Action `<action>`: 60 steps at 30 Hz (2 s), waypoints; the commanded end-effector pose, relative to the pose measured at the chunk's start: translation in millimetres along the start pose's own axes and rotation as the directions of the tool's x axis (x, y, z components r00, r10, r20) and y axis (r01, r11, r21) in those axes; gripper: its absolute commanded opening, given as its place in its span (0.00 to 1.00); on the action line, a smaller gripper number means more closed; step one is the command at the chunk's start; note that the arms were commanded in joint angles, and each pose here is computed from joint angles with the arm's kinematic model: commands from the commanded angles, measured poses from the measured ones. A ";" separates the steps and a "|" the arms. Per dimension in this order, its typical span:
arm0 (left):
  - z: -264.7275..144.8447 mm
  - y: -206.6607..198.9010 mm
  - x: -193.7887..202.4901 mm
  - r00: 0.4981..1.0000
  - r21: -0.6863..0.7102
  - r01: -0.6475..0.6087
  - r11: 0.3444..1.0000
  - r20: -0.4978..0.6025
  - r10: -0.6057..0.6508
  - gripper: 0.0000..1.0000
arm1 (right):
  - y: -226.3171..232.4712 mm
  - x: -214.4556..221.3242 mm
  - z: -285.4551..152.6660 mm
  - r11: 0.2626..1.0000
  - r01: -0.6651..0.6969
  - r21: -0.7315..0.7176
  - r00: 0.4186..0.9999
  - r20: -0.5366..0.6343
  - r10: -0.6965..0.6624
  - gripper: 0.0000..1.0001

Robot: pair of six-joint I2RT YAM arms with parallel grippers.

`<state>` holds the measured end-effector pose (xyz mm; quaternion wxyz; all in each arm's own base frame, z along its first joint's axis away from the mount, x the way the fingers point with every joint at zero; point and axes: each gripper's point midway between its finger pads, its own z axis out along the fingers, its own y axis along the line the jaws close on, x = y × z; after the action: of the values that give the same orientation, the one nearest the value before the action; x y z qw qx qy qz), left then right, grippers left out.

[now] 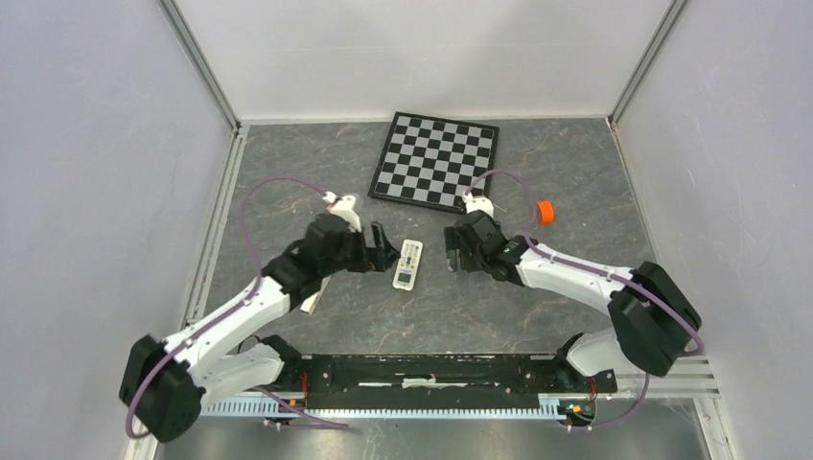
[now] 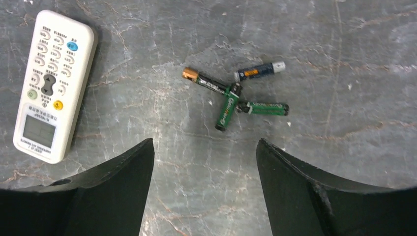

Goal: Load the batteries into the remote control

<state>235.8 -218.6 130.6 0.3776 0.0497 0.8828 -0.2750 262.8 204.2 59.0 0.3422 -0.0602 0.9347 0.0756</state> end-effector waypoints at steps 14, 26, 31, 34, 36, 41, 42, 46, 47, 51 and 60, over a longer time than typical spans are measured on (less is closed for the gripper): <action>72.7 2.6 60.9 0.958 -0.256 -0.255 0.932 -0.194 0.209 0.94 | -28.8 29.1 -44.7 0.995 -0.082 -0.056 0.994 0.065 0.085 0.84; 89.4 7.5 77.6 0.923 -0.258 -0.327 0.909 -0.295 0.248 0.61 | -27.7 38.5 -41.6 0.994 -0.092 -0.062 0.995 0.031 0.094 0.86; 85.4 -4.5 74.6 0.915 -0.195 -0.333 0.923 -0.304 0.266 0.29 | -25.6 32.6 -45.4 0.991 -0.104 -0.079 0.993 0.046 0.108 0.88; 76.9 -29.5 70.1 0.909 -0.057 -0.295 0.954 -0.325 0.262 0.14 | -22.2 21.6 -50.9 0.989 -0.106 -0.107 0.991 0.069 0.113 0.89; 66.9 -53.1 70.1 0.900 0.088 -0.245 0.965 -0.350 0.260 0.09 | -22.9 10.7 -56.6 0.984 -0.128 -0.122 0.986 0.087 0.140 0.90; 34.0 -99.0 56.1 0.898 0.358 -0.139 0.923 -0.347 0.270 0.02 | -4.8 -28.3 -77.0 0.939 -0.170 -0.298 0.960 0.163 0.226 0.94; 27.4 -106.3 52.5 0.899 0.405 -0.105 0.908 -0.352 0.261 0.02 | 1.1 -36.8 -82.8 0.924 -0.173 -0.342 0.953 0.177 0.244 0.96; 3.9 -126.6 23.1 0.919 0.508 0.037 0.860 -0.355 0.170 0.02 | 21.2 -68.6 -106.2 0.838 -0.233 -0.493 0.905 0.207 0.373 0.98; -1.0 -131.5 15.2 0.923 0.524 0.080 0.848 -0.361 0.136 0.02 | 27.2 -75.3 -112.7 0.804 -0.258 -0.535 0.886 0.201 0.418 0.98; -22.1 -151.2 -11.1 0.930 0.595 0.188 0.781 -0.364 0.053 0.02 | 43.5 -101.6 -138.7 0.644 -0.335 -0.688 0.786 0.173 0.594 0.98; -48.1 -185.4 -44.1 0.942 0.703 0.271 0.657 -0.334 -0.032 0.02 | 66.6 -98.4 -134.1 0.493 -0.458 -0.740 0.751 -0.025 0.660 0.98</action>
<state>189.4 -335.9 211.1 0.1525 0.1549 0.8027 -0.5554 247.1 237.7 220.8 0.4077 0.1122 0.7648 0.4861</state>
